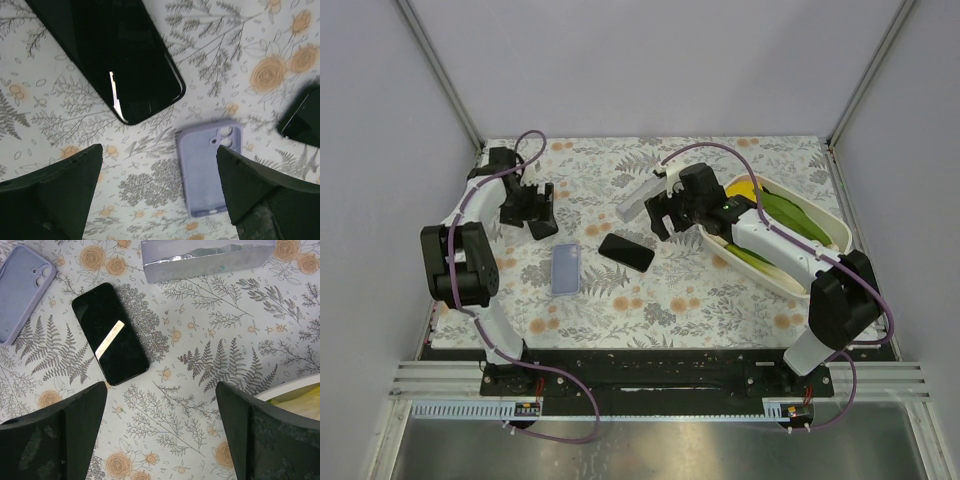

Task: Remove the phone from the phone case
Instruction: Pick up the phone at the center of the board.

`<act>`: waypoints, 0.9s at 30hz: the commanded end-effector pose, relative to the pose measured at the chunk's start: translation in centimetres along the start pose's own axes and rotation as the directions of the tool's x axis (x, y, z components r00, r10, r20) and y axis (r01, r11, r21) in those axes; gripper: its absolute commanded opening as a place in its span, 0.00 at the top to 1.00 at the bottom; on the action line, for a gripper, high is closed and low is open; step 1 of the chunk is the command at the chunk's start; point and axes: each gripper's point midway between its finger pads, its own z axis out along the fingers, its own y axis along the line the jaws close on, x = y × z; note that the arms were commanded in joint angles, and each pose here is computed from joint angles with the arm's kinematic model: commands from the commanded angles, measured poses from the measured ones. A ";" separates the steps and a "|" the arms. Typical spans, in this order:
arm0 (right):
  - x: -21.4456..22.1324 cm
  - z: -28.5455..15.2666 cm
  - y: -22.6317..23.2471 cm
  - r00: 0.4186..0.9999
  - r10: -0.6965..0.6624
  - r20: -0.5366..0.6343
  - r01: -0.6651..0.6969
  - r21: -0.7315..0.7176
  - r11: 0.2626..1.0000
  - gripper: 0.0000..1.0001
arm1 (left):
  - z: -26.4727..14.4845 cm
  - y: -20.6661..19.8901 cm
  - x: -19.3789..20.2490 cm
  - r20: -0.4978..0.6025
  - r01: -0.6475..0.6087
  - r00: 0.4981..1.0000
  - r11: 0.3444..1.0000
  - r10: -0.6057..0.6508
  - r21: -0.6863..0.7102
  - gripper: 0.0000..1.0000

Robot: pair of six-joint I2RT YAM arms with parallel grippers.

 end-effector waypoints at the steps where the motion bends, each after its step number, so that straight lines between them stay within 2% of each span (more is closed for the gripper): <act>1: -2.0 -1.5 -0.3 0.997 -0.011 0.074 0.008 0.038 0.999 0.00 | 0.7 -0.5 -4.3 0.102 0.138 0.987 0.983 -0.125 -0.125 0.01; 5: -2.0 -1.6 0.2 0.997 0.001 0.076 -0.002 0.013 1.000 0.00 | 1.6 0.7 -5.8 0.128 0.222 0.972 0.951 -0.199 -0.213 0.01; 10: -1.6 -1.5 1.2 0.998 0.024 0.063 -0.022 -0.036 0.999 0.01 | 2.7 1.6 -6.1 0.133 0.286 0.957 0.924 -0.259 -0.255 0.01; 27: -0.7 -1.1 4.1 0.991 0.133 0.002 -0.130 -0.185 0.974 0.01 | 5.9 2.8 -3.7 0.043 0.349 0.934 0.884 -0.354 -0.311 0.01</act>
